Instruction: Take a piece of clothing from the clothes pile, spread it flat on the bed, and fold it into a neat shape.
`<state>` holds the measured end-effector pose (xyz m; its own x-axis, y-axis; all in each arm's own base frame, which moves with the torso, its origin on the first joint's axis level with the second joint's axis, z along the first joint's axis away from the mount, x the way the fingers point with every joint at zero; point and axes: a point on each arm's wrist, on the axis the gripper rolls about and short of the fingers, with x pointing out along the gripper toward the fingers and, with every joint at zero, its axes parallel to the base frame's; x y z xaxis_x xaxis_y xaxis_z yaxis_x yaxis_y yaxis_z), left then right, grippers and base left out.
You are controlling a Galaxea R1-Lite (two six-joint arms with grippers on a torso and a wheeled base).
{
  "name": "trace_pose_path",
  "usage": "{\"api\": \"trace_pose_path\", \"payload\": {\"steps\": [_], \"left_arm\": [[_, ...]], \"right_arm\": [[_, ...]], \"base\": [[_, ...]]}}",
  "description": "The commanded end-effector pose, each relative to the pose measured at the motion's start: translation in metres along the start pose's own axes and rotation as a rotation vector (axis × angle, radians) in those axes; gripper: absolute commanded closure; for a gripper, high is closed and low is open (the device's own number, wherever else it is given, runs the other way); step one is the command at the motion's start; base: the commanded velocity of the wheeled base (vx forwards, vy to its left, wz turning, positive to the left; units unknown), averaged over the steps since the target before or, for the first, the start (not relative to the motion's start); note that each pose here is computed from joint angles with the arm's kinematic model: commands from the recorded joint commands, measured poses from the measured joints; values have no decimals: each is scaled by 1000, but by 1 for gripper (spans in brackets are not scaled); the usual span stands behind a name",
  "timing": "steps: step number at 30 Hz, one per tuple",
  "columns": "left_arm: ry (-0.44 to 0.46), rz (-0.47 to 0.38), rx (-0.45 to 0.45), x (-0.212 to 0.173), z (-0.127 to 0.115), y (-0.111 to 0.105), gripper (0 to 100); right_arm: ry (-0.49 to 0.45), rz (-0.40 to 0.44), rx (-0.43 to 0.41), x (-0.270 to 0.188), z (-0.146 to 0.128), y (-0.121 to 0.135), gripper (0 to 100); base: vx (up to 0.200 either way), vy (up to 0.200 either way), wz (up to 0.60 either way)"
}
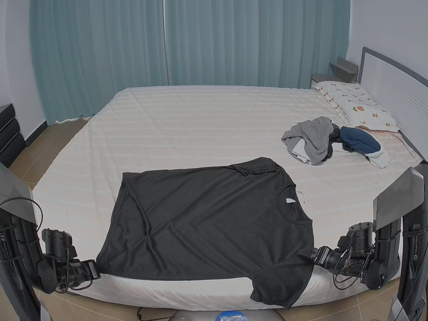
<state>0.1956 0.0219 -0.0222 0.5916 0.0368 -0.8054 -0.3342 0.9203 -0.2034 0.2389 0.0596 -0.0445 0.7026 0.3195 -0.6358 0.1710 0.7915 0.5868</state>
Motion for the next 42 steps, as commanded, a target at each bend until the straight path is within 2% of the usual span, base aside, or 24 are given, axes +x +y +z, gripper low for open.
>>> {"api": "trace_pose_path", "payload": {"steps": [1, 5, 6, 17, 24, 31, 42], "left_arm": [[21, 7, -6, 1, -4, 2, 100], [19, 6, -4, 1, -4, 2, 100], [19, 7, -5, 1, -4, 2, 100], [16, 7, -6, 1, -4, 2, 100], [-15, 3, -14, 1, 0, 3, 100], [-28, 7, -19, 0, 2, 5, 100], [-22, 6, -17, -1, 1, 5, 100]], "right_arm": [[-24, -1, 17, 12, 1, 1, 0], [-23, -1, 43, 11, 0, 2, 0], [-19, 2, 40, 11, -1, 3, 100], [-18, 2, 48, -5, -1, 5, 100], [5, -43, 54, -19, -6, -2, 100], [24, -74, -10, -32, -8, -8, 100], [36, -97, -11, -34, -8, -10, 100]], "base": [[0, 0, 0], [0, 0, 0], [0, 0, 0], [0, 0, 0], [0, 0, 0], [0, 0, 0], [0, 0, 0]]}}
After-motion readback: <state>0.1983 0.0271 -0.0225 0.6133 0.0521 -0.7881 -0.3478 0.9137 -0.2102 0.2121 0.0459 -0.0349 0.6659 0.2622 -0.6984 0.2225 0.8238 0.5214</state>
